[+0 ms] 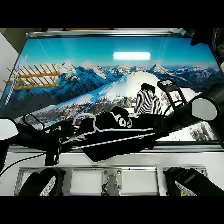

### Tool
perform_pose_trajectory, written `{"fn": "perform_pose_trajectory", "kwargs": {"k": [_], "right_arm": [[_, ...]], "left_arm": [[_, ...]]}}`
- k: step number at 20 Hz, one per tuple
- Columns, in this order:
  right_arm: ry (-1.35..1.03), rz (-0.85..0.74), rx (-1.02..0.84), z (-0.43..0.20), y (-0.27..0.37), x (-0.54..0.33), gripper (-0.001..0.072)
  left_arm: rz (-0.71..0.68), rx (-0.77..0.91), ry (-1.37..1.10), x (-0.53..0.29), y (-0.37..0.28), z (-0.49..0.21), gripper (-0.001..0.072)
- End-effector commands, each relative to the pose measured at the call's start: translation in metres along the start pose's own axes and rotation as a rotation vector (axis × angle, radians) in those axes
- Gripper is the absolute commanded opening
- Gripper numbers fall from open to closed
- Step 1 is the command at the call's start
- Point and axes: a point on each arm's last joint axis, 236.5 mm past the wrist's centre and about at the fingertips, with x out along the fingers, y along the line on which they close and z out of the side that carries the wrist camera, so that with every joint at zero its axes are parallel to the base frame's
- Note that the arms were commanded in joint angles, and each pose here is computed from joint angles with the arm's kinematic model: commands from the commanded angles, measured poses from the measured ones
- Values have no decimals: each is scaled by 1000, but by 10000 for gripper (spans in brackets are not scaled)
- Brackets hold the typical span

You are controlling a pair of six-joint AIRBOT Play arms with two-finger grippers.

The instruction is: Fold the clothes and pants, and hang the long-sleeved shirts on hangers.

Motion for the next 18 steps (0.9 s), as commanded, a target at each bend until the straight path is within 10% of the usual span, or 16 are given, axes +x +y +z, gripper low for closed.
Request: {"fn": "perform_pose_trajectory", "kwargs": {"k": [1,18], "right_arm": [[1,0,0,0,0,0,32],[1,0,-1,0,0,0,31]], "left_arm": [[6,-17,-4,5,6,2,15],[-92,76,89,1,5,13,13]]}}
